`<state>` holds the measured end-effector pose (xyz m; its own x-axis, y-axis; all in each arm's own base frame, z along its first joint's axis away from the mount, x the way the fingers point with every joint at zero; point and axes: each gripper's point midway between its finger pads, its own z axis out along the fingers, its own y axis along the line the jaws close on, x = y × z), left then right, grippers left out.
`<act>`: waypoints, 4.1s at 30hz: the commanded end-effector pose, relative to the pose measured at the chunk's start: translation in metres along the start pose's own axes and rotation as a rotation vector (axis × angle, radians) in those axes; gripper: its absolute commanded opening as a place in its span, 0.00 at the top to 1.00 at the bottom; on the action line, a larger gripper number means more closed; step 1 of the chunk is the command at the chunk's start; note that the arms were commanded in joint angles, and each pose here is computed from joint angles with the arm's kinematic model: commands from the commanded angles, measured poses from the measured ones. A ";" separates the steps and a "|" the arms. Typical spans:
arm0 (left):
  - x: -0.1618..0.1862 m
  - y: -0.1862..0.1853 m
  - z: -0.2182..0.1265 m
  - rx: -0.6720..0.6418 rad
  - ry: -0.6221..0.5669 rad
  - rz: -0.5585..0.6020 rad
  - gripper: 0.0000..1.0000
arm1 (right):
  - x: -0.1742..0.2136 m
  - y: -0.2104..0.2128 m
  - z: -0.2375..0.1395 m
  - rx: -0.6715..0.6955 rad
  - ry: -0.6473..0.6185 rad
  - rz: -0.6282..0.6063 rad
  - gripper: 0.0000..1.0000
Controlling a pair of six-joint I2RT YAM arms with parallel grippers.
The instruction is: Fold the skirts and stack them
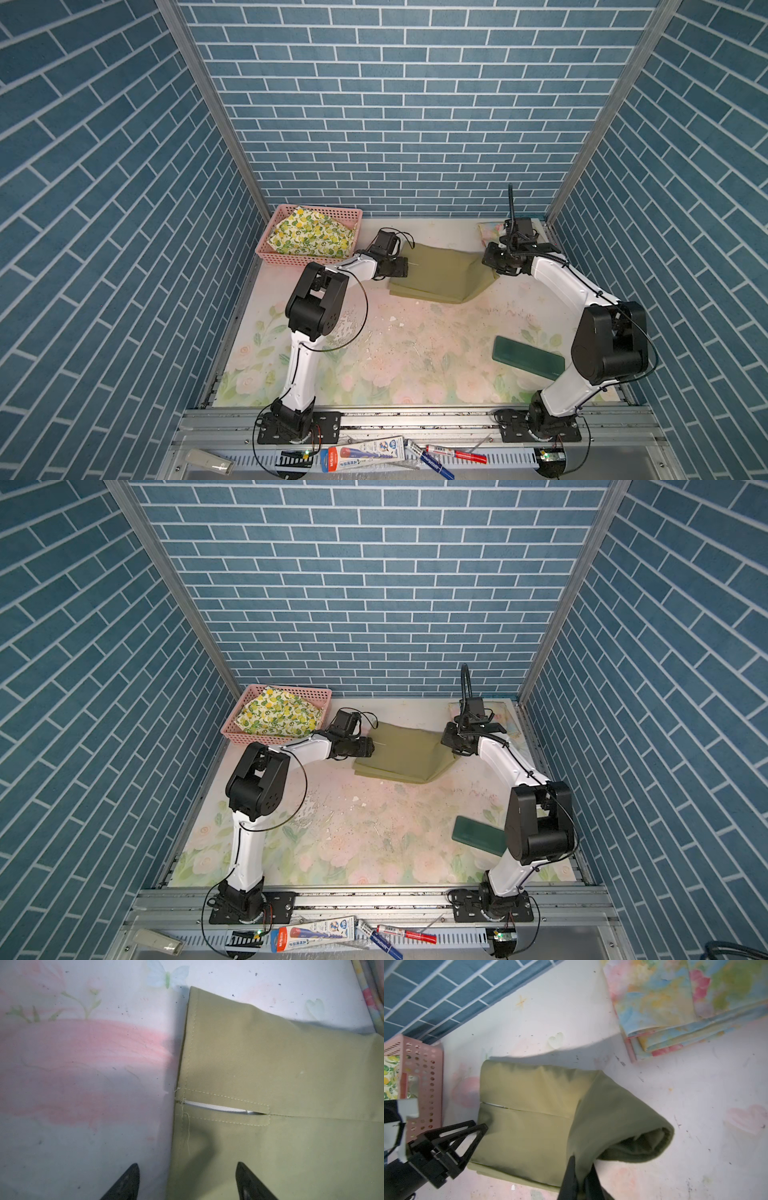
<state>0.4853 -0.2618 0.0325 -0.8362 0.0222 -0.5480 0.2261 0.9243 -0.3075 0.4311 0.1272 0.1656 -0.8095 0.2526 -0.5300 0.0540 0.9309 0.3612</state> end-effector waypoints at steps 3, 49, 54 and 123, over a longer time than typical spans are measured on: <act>0.051 0.009 0.013 0.003 0.136 -0.059 0.28 | -0.013 0.054 0.000 -0.051 -0.010 -0.049 1.00; 0.074 0.034 -0.018 -0.012 0.105 -0.181 0.31 | 0.017 0.135 0.055 -0.300 -0.050 0.090 0.46; 0.083 0.048 -0.032 -0.062 0.116 -0.208 0.30 | 0.024 0.111 0.055 -0.203 -0.058 0.001 0.46; 0.112 0.036 -0.162 -0.073 0.023 -0.200 0.30 | 0.122 0.210 0.112 -0.160 -0.151 -0.775 1.00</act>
<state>0.3091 -0.1685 0.0837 -0.8858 -0.1305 -0.4453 0.0427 0.9326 -0.3583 0.4047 0.3748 0.0487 -0.5368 -0.4673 -0.7025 -0.5925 0.8016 -0.0805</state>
